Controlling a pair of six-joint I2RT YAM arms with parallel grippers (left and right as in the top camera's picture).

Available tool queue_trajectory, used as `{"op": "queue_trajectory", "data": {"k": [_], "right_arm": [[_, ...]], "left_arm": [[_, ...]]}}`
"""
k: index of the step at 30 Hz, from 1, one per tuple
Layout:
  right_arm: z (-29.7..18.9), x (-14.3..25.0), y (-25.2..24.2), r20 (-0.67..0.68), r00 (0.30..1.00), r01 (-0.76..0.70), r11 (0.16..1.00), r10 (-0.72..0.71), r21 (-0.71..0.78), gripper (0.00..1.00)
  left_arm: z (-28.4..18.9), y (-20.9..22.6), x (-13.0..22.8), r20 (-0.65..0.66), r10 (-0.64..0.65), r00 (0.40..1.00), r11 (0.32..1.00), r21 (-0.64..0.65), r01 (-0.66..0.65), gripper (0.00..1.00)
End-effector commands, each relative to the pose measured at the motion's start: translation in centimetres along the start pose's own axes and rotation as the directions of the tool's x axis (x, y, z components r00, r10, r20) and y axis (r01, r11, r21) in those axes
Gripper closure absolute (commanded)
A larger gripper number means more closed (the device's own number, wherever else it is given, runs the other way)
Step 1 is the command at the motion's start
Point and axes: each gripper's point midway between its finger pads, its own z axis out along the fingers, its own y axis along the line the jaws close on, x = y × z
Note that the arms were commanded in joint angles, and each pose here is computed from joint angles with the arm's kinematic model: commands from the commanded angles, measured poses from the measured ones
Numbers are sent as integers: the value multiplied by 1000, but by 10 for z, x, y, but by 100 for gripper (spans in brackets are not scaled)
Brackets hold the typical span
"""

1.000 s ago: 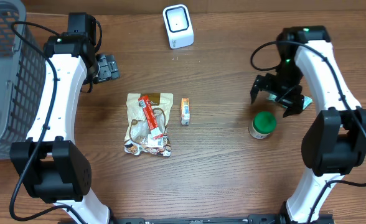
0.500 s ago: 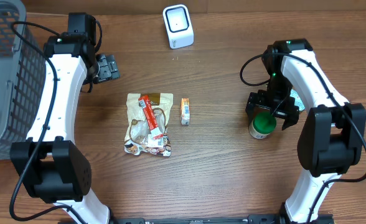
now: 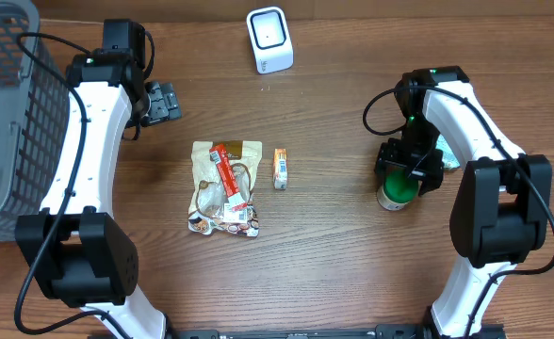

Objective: Scan the item barcode

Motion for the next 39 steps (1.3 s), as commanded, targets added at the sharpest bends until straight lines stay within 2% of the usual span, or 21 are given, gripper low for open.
{"op": "queue_trajectory", "data": {"k": [1,6,15,23,25,29,39], "right_arm": [[-5,2,15,8,1000,13,996,-13,-85,21],[-6,0,35,32,999,46,989,-42,-143,21],[-4,8,66,78,990,131,983,-121,-130,21],[-2,12,92,122,984,149,980,-133,-134,21],[-2,12,100,142,978,171,976,-152,-137,22],[-1,16,114,166,968,214,968,-191,-134,31],[-4,13,146,263,931,298,943,-253,-150,32]], "left_arm": [[-11,-1,-5,33,23,999,1000,2,-23,0],[-11,-1,-5,33,23,999,1000,2,-23,0],[-11,-1,-5,33,23,999,1000,2,-23,0],[-11,-1,-5,33,23,999,1000,2,-23,0],[-11,-1,-5,33,23,999,1000,2,-23,0],[-11,-1,-5,33,23,999,1000,2,-23,0],[-11,-1,-5,33,23,999,1000,2,-23,0]]}}
